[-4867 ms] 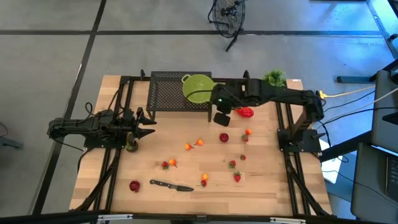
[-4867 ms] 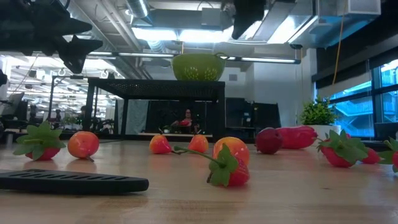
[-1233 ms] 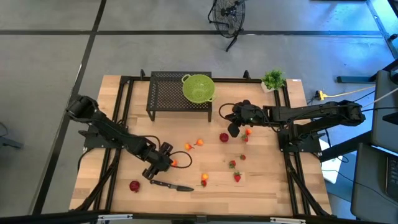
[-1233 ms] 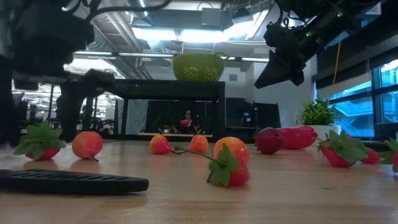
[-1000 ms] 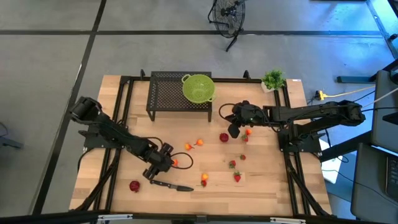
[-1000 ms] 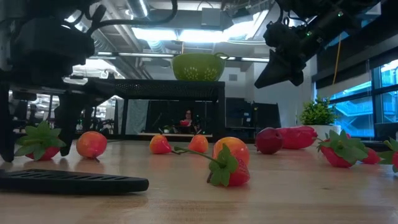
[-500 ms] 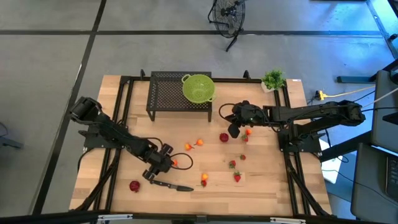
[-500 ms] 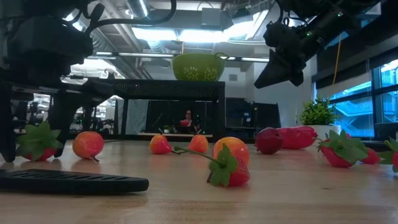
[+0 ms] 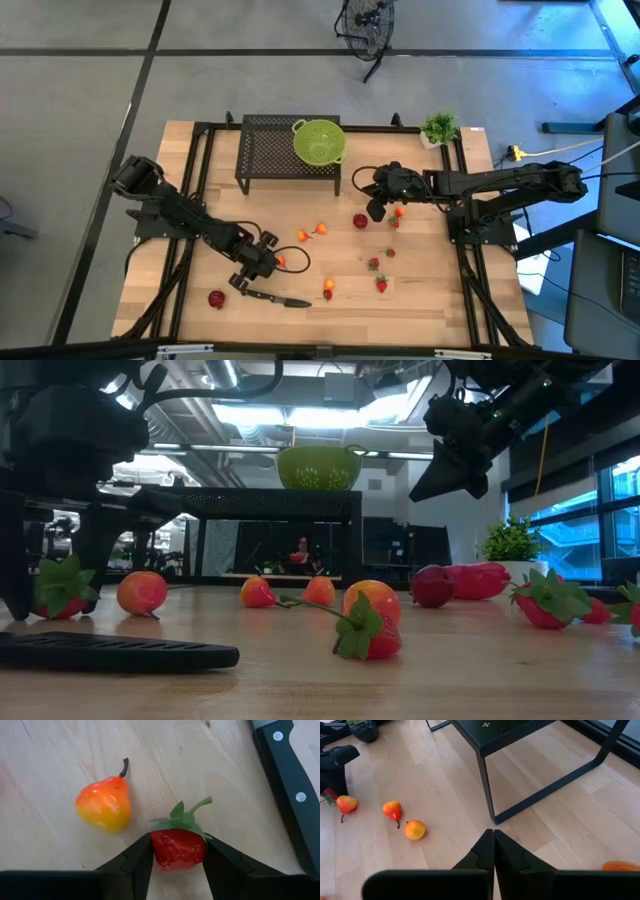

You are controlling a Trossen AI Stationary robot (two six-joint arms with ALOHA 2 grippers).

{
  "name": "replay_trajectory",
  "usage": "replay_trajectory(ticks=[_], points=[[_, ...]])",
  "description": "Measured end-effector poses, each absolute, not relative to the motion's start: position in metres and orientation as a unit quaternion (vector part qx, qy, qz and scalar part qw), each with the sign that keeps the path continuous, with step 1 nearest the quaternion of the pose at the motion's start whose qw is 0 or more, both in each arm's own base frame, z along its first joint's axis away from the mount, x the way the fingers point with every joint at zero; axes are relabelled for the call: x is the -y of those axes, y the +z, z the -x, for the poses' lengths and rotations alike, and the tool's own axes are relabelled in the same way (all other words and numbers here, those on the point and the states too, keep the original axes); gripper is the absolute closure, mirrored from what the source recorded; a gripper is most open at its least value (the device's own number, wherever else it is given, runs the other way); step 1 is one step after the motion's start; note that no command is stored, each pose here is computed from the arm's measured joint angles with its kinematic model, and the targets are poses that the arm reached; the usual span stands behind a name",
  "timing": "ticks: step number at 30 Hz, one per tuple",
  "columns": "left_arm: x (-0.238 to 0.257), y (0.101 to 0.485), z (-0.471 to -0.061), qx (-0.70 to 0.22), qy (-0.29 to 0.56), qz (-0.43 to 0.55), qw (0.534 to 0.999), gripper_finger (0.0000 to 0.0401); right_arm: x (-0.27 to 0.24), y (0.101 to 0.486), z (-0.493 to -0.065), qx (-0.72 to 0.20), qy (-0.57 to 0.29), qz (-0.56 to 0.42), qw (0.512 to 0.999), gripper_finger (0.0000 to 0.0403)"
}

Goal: Pick & Place Fruit
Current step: Put the strawberry into the green strainer bowl on the shelf

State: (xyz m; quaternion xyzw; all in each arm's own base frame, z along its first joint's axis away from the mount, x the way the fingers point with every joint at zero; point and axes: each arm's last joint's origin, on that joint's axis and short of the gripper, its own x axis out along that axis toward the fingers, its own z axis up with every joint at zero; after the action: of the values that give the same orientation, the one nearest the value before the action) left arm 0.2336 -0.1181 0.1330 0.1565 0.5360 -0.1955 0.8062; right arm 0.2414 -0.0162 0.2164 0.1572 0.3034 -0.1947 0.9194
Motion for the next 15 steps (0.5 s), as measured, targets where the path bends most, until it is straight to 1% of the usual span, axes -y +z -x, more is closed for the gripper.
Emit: replay_trajectory(ticks=[8,11,15], points=[[0.117,0.136,-0.233,-0.531,-0.188,-0.153,0.812,0.0253,0.016,0.216,-0.241,-0.305,-0.189,-0.159,0.92,0.0371],[0.117,0.139,-0.233,-0.527,-0.187,-0.15,0.815,0.0252,0.016,0.216,-0.241,-0.305,-0.186,-0.16,0.92,0.0371],[0.117,0.146,-0.232,-0.513,-0.189,-0.146,0.825,0.0254,0.016,0.216,-0.241,-0.306,-0.186,-0.16,0.92,0.0381]])
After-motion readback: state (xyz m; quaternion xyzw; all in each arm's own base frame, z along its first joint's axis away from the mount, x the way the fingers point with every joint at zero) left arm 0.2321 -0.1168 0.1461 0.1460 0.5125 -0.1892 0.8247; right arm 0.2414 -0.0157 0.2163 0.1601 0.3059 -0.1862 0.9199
